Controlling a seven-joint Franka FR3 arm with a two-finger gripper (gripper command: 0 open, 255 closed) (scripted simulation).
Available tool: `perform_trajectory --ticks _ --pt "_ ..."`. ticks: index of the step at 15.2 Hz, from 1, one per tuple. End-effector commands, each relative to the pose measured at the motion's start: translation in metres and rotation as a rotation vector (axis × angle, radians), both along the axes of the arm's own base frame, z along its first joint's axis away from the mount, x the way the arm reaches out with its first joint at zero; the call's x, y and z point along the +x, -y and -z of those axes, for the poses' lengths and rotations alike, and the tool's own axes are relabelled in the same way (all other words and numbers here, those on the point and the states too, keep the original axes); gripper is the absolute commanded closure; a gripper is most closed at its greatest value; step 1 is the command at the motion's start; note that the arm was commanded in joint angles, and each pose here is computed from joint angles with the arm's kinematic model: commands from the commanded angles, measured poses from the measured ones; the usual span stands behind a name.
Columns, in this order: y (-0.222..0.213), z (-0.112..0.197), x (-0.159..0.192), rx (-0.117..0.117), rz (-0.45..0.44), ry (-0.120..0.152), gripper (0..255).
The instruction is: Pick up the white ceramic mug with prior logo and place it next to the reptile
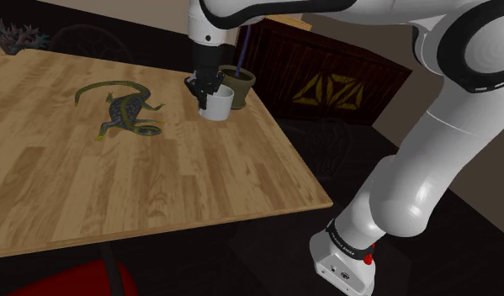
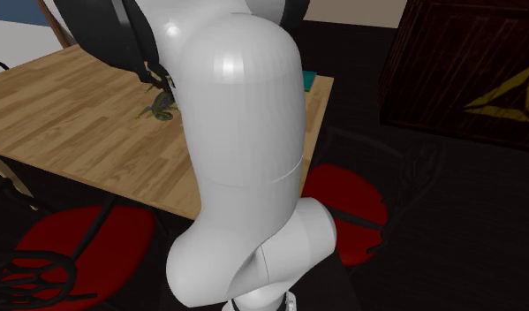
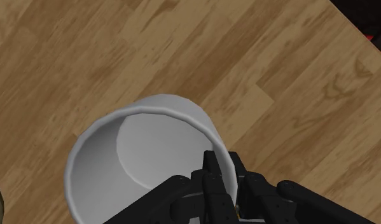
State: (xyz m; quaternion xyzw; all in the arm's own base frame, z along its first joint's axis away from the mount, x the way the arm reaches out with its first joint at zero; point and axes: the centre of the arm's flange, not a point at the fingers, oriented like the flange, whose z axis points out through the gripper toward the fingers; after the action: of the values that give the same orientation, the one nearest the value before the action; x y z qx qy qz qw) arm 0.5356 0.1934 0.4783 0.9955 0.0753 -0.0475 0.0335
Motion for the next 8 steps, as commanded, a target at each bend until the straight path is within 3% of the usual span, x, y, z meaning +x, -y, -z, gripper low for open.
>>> perform_trajectory --ticks 1,8 --pt "-0.001 0.011 0.003 0.0 0.0 0.001 255" --pt "-0.001 0.048 0.003 0.0 0.0 0.001 255"
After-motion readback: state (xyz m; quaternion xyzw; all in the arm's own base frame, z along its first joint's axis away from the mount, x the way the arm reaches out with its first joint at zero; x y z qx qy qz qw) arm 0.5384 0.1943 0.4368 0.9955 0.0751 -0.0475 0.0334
